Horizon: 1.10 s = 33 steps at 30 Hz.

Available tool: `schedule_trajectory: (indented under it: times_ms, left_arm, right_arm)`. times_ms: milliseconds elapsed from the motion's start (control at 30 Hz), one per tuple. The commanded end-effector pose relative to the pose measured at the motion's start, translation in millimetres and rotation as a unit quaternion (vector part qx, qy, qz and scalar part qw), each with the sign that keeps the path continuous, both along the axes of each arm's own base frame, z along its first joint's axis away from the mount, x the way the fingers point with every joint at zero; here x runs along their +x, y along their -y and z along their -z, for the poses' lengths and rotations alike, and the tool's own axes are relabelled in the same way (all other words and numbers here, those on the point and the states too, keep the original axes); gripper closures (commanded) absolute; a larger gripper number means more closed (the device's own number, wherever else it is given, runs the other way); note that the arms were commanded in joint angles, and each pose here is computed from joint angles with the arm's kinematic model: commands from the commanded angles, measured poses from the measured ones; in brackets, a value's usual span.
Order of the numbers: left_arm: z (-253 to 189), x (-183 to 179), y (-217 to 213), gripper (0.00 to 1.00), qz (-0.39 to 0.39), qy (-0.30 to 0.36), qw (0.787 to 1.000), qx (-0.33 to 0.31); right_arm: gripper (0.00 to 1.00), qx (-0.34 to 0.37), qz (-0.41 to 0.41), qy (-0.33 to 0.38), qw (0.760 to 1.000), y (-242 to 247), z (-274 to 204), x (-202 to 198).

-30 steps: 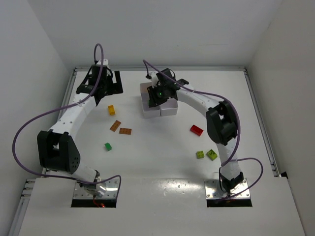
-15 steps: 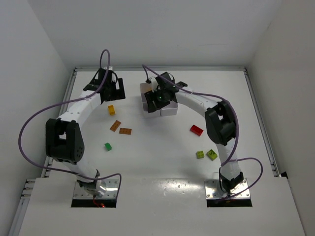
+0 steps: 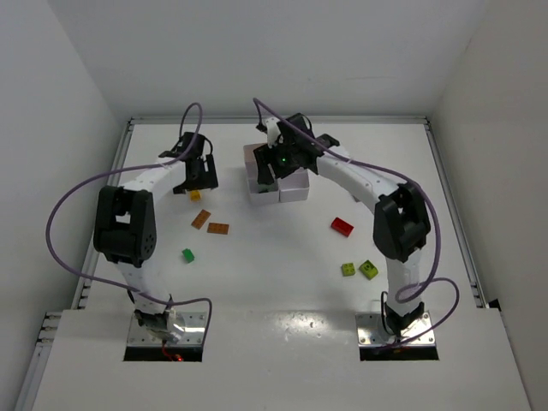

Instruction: Sort the legos into containers by color

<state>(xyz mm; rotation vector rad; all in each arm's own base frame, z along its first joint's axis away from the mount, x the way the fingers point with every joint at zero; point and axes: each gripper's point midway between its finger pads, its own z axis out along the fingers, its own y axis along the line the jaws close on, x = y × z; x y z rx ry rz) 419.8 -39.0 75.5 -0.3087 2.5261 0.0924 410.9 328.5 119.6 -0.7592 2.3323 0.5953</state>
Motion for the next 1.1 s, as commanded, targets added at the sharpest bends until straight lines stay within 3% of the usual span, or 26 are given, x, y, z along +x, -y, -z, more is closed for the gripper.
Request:
schedule_trajectory:
  times_ms: [0,167,367,467,500,567,600,633,667,833,1067]
  left_arm:
    - [6,-1,-14,0.13,-0.037,-0.01,0.999,0.02]
    - [25,-3,-25,0.2,-0.065,-0.033,0.997,0.022]
    - [52,2,-33,0.38,-0.074,-0.065,0.995,0.005]
    - [60,4,-35,0.52,-0.081,-0.073,0.994,-0.001]
    - [61,4,-32,0.69,-0.076,-0.074,0.994,-0.011]
    - [53,10,-25,0.82,-0.048,-0.064,0.996,-0.024]
    - [37,19,-7,0.94,-0.011,-0.043,0.997,-0.064]
    - [28,22,2,0.97,0.015,-0.031,0.996,-0.083]
    - [6,28,15,1.0,0.052,-0.002,0.993,-0.107]
    - [-58,30,74,1.0,0.184,0.063,0.971,-0.138]
    - [-141,19,169,1.0,0.347,0.14,0.908,-0.188]
  right_arm:
    - [0.35,0.038,-0.006,0.074,0.997,-4,-67,3]
    - [0.33,0.036,-0.001,0.103,0.994,6,-84,7]
    - [0.37,0.036,0.005,0.127,0.991,16,-103,9]
    - [0.4,0.034,0.006,0.137,0.99,20,-108,6]
    - [0.4,0.035,0.006,0.137,0.99,21,-109,4]
    - [0.41,0.028,-0.008,0.142,0.99,25,-108,-3]
    - [0.41,0.019,-0.033,0.144,0.989,30,-102,-15]
    - [0.41,0.011,-0.042,0.138,0.99,39,-95,-22]
    - [0.41,-0.006,-0.067,0.12,0.991,47,-70,-39]
    - [0.41,-0.055,-0.11,0.126,0.984,99,-35,-92]
    - [0.41,-0.085,-0.105,0.115,0.984,135,-12,-119]
